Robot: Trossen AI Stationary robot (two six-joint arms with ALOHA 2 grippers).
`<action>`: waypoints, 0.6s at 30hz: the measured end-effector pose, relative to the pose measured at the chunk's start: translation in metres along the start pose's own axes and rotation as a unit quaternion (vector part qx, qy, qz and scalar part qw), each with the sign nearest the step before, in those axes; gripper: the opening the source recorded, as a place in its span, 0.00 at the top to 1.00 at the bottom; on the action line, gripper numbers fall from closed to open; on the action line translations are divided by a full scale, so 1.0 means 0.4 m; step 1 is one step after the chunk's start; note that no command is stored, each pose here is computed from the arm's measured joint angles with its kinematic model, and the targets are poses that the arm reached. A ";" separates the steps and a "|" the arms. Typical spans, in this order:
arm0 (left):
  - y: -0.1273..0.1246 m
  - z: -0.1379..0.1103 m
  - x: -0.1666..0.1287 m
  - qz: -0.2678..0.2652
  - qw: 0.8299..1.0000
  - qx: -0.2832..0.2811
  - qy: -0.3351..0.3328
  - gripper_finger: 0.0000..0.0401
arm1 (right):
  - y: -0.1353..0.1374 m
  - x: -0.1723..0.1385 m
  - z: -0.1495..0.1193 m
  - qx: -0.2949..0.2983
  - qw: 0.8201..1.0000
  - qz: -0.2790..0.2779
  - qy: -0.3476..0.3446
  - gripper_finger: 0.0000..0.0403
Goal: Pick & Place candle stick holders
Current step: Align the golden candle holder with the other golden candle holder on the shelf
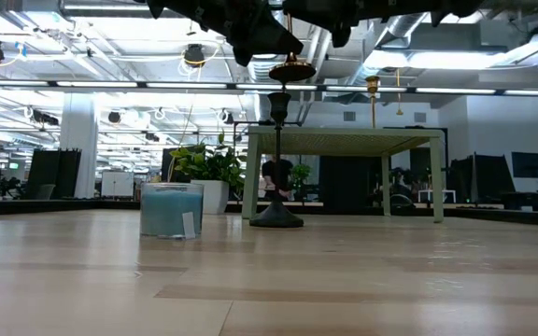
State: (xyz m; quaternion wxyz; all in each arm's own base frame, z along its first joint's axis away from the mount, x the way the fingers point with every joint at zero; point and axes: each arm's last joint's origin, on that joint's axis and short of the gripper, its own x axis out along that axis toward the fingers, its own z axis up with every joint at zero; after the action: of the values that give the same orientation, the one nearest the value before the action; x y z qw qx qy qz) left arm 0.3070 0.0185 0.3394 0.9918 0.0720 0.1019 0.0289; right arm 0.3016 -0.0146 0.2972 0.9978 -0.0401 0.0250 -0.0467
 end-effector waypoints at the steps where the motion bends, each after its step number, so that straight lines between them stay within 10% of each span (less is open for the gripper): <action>1: 0.000 0.000 0.000 0.000 1.000 0.000 0.000 0.96 | 0.000 0.000 0.000 -0.001 1.000 0.000 0.000 0.97; 18: 0.003 0.011 -0.017 0.005 1.000 0.005 -0.007 0.89 | -0.007 -0.003 -0.010 -0.018 0.999 -0.027 0.025 1.00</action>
State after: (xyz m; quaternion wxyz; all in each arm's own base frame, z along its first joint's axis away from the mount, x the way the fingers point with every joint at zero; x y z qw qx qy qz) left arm 0.3012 0.0186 0.3452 0.9918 0.0780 0.0951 0.0331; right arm 0.2998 -0.0174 0.2934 0.9943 -0.0581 0.0493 -0.0744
